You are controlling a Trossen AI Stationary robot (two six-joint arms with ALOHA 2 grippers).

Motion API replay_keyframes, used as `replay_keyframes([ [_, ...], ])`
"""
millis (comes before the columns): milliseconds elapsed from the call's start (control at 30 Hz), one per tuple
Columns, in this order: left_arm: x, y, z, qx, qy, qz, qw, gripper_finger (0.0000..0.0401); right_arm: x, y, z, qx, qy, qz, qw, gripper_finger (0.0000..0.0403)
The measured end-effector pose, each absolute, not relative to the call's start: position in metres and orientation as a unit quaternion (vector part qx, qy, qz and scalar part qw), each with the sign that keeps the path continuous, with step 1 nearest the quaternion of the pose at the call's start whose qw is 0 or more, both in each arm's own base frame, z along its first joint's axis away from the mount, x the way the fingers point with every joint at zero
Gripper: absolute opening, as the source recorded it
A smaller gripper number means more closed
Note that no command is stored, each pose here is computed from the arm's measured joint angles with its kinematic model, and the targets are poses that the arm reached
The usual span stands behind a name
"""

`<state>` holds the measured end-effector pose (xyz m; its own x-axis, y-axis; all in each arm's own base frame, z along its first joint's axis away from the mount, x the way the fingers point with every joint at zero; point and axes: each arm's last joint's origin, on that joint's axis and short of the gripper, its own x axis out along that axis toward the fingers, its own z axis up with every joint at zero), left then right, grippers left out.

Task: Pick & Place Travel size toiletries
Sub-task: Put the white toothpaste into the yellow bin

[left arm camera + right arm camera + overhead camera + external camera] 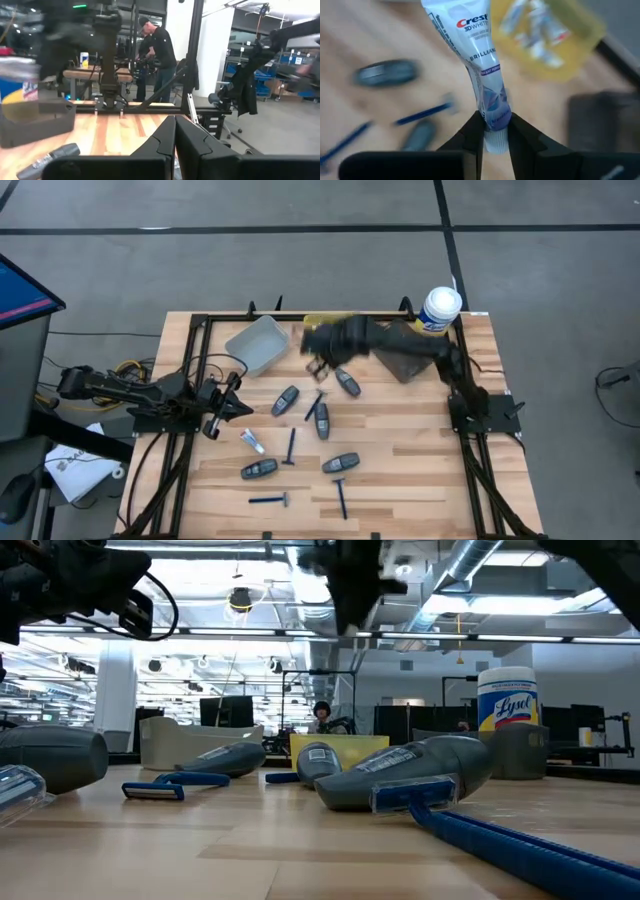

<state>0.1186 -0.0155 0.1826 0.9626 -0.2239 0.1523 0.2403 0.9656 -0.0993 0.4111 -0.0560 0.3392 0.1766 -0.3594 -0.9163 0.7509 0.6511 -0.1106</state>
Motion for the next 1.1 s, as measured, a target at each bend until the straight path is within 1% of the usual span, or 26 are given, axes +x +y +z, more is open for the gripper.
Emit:
replay_keyframes([
  [100, 0.119, -0.016, 0.183, -0.026, -0.074, -0.115, 0.990, 0.0001, 0.400, -0.109, 0.338, 0.170, 0.541, -0.384, 0.728, 0.0054],
  [233, 0.119, -0.016, 0.183, -0.026, -0.074, -0.115, 0.990, 0.0001, 0.384, -0.171, 0.332, 0.170, 0.557, -0.387, 0.715, 0.0054],
  [333, 0.119, -0.016, 0.183, -0.027, -0.074, -0.115, 0.990, 0.0001, 0.376, -0.204, 0.332, 0.182, 0.536, -0.395, 0.724, 0.0055],
  [433, 0.119, -0.016, 0.183, -0.027, -0.075, -0.115, 0.990, 0.0001, 0.366, -0.226, 0.327, 0.200, 0.539, -0.395, 0.717, 0.0055],
  [533, 0.118, -0.016, 0.183, -0.029, -0.077, -0.115, 0.990, 0.0001, 0.367, -0.237, 0.319, 0.202, 0.541, -0.399, 0.712, 0.0055],
  [633, 0.118, -0.016, 0.183, -0.048, -0.075, -0.117, 0.989, 0.0001, 0.373, -0.242, 0.303, 0.199, 0.561, -0.380, 0.708, 0.0055],
  [700, 0.118, -0.015, 0.184, -0.079, -0.076, -0.119, 0.987, 0.0001, 0.382, -0.242, 0.292, 0.199, 0.559, -0.369, 0.715, 0.0055],
  [767, 0.118, -0.015, 0.185, -0.123, -0.076, -0.120, 0.982, 0.0001, 0.380, -0.241, 0.285, 0.195, 0.586, -0.353, 0.703, 0.0056],
  [833, 0.118, -0.015, 0.185, -0.180, -0.069, -0.123, 0.974, 0.0001, 0.389, -0.238, 0.281, 0.179, 0.578, -0.348, 0.716, 0.0056],
  [900, 0.118, -0.015, 0.185, -0.241, -0.063, -0.119, 0.961, 0.0001, 0.389, -0.237, 0.275, 0.179, 0.593, -0.345, 0.705, 0.0056],
  [933, 0.119, -0.014, 0.185, -0.258, -0.063, -0.112, 0.958, 0.0001, 0.389, -0.237, 0.271, 0.178, 0.604, -0.339, 0.699, 0.0056],
  [1000, 0.119, -0.013, 0.185, -0.286, -0.063, -0.096, 0.951, 0.0001, 0.397, -0.235, 0.265, 0.173, 0.600, -0.335, 0.705, 0.0056],
  [1100, 0.120, -0.012, 0.185, -0.311, -0.066, -0.077, 0.945, 0.0001, 0.397, -0.234, 0.254, 0.168, 0.622, -0.325, 0.693, 0.0056],
])
